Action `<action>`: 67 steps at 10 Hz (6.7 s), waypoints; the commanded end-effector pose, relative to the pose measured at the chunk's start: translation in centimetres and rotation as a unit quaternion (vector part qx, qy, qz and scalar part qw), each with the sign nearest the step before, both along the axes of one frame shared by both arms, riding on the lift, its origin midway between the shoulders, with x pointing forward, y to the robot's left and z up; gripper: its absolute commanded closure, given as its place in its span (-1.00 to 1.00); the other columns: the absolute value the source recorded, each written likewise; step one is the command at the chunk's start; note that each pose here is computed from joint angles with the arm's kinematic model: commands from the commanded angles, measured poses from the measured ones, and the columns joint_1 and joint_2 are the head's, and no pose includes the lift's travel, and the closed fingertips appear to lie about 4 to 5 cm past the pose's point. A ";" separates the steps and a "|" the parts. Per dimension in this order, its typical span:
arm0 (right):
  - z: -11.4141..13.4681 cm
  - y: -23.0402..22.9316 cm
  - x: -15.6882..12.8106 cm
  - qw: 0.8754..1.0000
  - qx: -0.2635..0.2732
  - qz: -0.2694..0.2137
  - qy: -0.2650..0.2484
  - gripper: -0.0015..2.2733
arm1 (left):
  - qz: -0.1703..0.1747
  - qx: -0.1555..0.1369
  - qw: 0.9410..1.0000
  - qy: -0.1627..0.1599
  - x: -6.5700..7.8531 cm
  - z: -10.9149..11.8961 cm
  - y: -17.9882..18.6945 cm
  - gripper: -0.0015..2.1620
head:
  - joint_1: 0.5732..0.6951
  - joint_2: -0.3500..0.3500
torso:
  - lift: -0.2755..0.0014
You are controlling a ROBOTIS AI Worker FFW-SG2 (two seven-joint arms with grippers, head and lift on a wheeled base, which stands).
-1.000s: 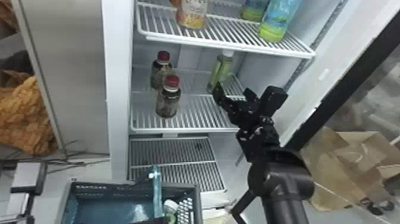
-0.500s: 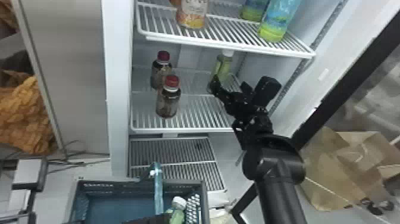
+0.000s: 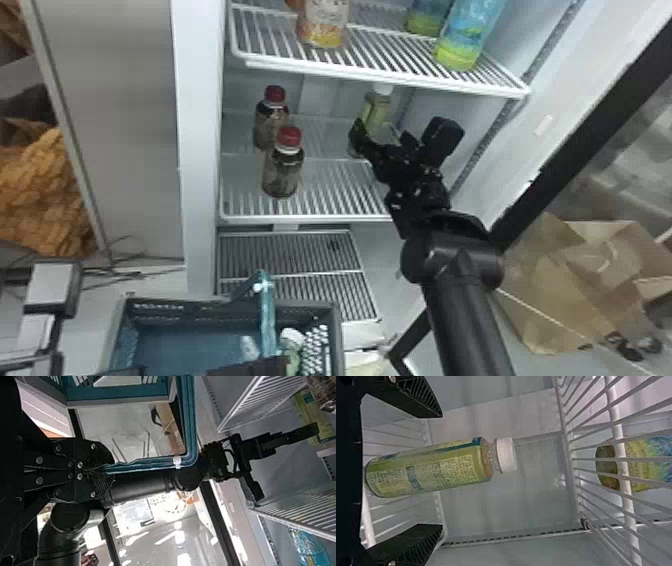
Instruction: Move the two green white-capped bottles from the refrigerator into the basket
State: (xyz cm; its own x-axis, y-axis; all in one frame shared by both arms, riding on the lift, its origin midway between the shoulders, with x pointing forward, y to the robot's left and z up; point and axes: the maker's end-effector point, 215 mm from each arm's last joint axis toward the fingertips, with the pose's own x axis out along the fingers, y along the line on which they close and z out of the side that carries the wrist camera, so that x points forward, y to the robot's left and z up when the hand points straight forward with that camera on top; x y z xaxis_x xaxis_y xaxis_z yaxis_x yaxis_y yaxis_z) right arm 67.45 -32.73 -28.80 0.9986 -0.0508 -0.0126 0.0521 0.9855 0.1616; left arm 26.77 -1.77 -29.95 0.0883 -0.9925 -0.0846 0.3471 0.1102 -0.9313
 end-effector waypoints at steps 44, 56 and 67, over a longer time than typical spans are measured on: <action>2.0 4.1 -11.6 0.998 0.004 0.055 0.003 -0.16 | 0.003 -0.009 1.000 0.011 -0.1 -0.2 -0.1 0.06 | 1.00 -1.00 | -0.91; 4.2 9.8 -21.2 0.990 0.077 0.122 0.003 -0.16 | 0.006 -0.007 1.000 0.012 -0.3 -0.4 0.2 0.06 | 1.00 -1.00 | -0.91; -0.5 17.4 -32.3 0.956 0.145 0.207 0.148 -0.16 | 0.008 -0.005 1.000 0.011 -0.3 -0.4 0.2 0.06 | 1.00 -0.88 | -0.91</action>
State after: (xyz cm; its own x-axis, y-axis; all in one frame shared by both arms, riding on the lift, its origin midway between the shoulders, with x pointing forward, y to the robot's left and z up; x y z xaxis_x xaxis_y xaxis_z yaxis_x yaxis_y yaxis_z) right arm 35.85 -15.40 -28.78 0.8915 0.3935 -0.2245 -0.2556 0.8460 0.4678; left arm 26.41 -1.48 -30.29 0.1036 -0.9918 -0.0748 0.3243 0.1048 -0.9401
